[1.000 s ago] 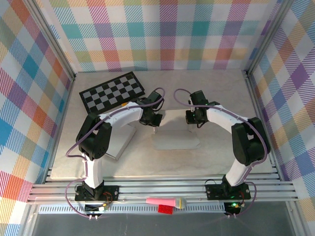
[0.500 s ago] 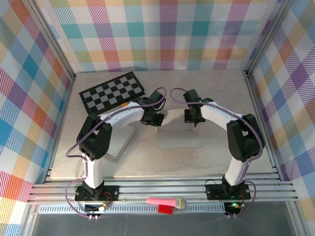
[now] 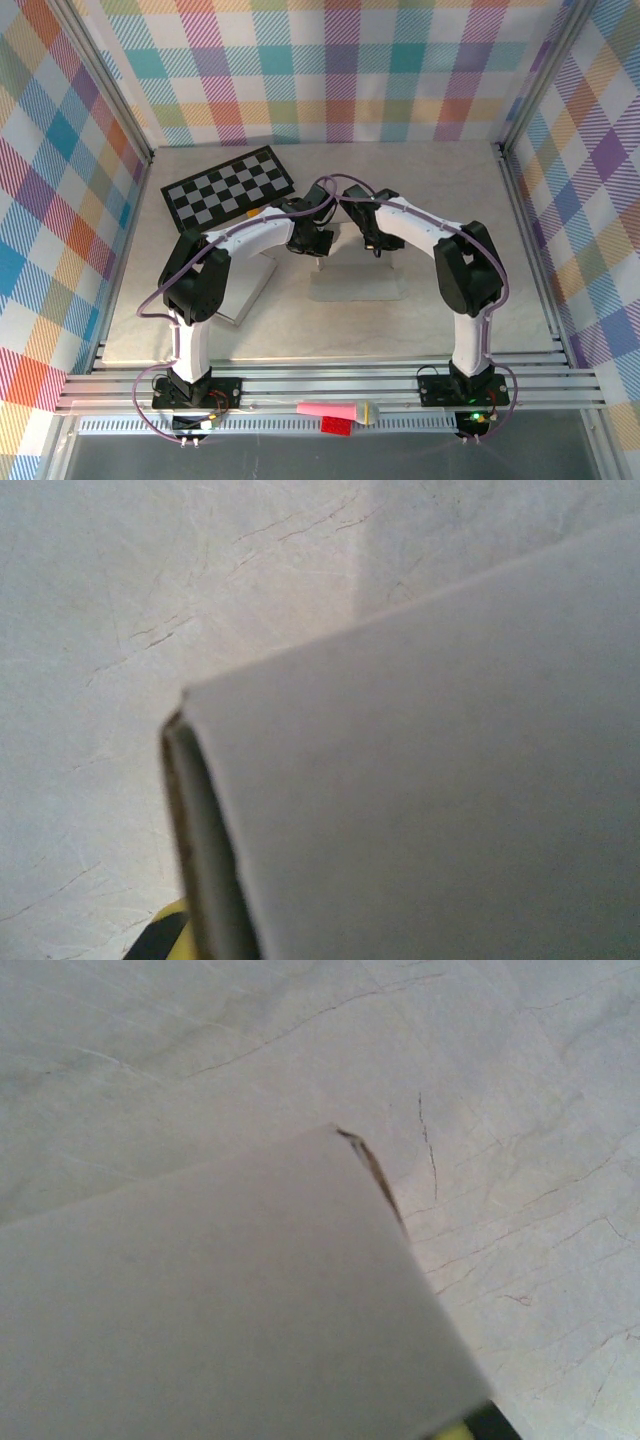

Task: Fold the paper box

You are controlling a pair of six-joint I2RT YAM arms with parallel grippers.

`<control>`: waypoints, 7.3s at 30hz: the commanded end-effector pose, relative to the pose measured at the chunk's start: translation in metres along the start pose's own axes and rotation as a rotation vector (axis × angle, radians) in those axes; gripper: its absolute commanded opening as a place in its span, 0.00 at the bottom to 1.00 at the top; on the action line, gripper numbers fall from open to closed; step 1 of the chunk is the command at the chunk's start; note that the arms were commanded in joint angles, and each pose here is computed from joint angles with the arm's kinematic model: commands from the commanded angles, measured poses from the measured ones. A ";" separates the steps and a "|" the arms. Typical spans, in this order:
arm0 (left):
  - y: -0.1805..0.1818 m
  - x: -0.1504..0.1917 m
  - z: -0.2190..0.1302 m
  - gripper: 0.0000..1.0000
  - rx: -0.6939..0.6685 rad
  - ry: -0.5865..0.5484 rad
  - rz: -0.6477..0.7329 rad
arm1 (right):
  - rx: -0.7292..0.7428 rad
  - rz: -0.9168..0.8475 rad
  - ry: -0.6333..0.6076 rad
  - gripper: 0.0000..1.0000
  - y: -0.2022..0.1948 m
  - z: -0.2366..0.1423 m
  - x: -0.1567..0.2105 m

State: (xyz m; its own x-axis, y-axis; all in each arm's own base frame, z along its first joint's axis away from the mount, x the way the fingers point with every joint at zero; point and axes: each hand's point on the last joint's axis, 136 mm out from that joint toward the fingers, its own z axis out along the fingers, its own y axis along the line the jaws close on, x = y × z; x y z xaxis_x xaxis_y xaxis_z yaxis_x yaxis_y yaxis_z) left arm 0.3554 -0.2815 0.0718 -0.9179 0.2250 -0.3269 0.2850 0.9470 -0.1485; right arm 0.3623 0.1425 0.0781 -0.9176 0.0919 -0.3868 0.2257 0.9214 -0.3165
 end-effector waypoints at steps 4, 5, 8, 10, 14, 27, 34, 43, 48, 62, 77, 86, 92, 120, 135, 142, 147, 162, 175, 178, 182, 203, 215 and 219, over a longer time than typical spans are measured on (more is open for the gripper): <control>-0.012 -0.009 -0.007 0.00 0.032 -0.029 -0.018 | -0.165 0.028 -0.050 0.00 0.017 -0.009 0.000; -0.010 -0.009 -0.006 0.00 0.029 -0.029 -0.025 | -0.171 0.024 -0.054 0.00 0.016 -0.010 0.001; -0.008 -0.009 -0.003 0.00 0.029 -0.032 -0.052 | -0.170 -0.003 -0.050 0.00 0.016 -0.010 0.001; -0.005 -0.009 0.000 0.00 0.030 -0.034 -0.072 | -0.170 -0.017 -0.044 0.00 0.015 -0.009 0.004; -0.003 -0.010 0.001 0.09 0.030 -0.055 -0.093 | -0.169 -0.033 -0.026 0.00 0.014 -0.006 0.011; 0.006 -0.023 -0.009 0.18 0.012 -0.163 -0.094 | -0.180 -0.082 0.018 0.00 0.016 0.001 0.024; 0.017 -0.022 0.000 0.00 -0.063 -0.165 -0.098 | -0.181 -0.081 0.044 0.00 0.015 0.004 0.032; 0.039 -0.007 -0.004 0.00 -0.322 -0.271 -0.196 | -0.217 -0.067 0.119 0.00 0.023 0.007 0.045; 0.053 0.002 -0.002 0.00 -0.434 -0.290 -0.292 | -0.228 -0.062 0.167 0.00 0.027 0.010 0.053; 0.027 -0.033 -0.002 0.31 -0.109 -0.362 -0.238 | -0.219 -0.080 0.175 0.00 0.025 0.015 0.056; 0.039 -0.033 0.014 0.20 -0.113 -0.301 -0.202 | -0.220 -0.080 0.177 0.00 0.025 0.015 0.056; 0.055 -0.023 0.007 0.00 -0.325 -0.308 -0.167 | -0.205 -0.069 0.188 0.00 0.024 0.017 0.058; 0.051 -0.016 0.004 0.00 -0.361 -0.330 -0.196 | -0.189 -0.055 0.197 0.00 0.022 0.018 0.058; 0.045 -0.039 -0.135 0.53 0.009 -0.480 -0.408 | 0.163 0.160 0.377 0.00 -0.033 0.035 0.065; -0.003 0.044 -0.069 0.42 0.199 -0.149 -0.496 | 0.205 0.711 0.786 0.00 -0.026 0.026 0.105; -0.030 0.048 -0.040 0.41 0.236 -0.098 -0.497 | 0.247 0.894 0.933 0.00 -0.009 0.012 0.122; -0.028 0.046 -0.032 0.41 0.208 -0.097 -0.490 | 0.218 0.986 0.997 0.00 0.005 0.015 0.134; -0.036 0.030 -0.017 0.40 0.202 -0.093 -0.464 | 0.051 1.024 0.928 0.58 -0.004 -0.021 0.121; -0.042 0.000 -0.027 0.40 0.231 -0.158 -0.469 | -0.191 0.898 0.805 0.65 -0.011 -0.044 0.098; -0.044 -0.004 -0.030 0.40 0.238 -0.164 -0.471 | -0.199 0.861 0.732 0.66 -0.020 -0.048 0.088; -0.045 -0.009 -0.034 0.40 0.255 -0.181 -0.493 | -0.429 0.697 0.395 0.66 -0.028 -0.072 0.024; -0.051 -0.021 -0.046 0.41 0.289 -0.213 -0.493 | -0.975 -0.151 0.134 0.53 0.054 -0.167 -0.010; -0.052 -0.025 -0.050 0.42 0.278 -0.214 -0.474 | -0.899 -0.177 0.173 0.35 0.075 -0.150 -0.010; -0.049 -0.023 -0.054 0.42 0.269 -0.216 -0.468 | -0.860 -0.149 0.175 0.27 0.074 -0.144 -0.012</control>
State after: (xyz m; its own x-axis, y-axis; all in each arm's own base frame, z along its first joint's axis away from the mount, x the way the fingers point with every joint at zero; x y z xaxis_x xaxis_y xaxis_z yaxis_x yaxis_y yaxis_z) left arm 0.3416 -0.3214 0.1221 -0.9028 -0.2892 -0.3183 -0.0769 0.8368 -0.5420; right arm 0.3416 0.2677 0.1887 -0.9665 -0.0718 -0.2466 -0.1838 0.8638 0.4691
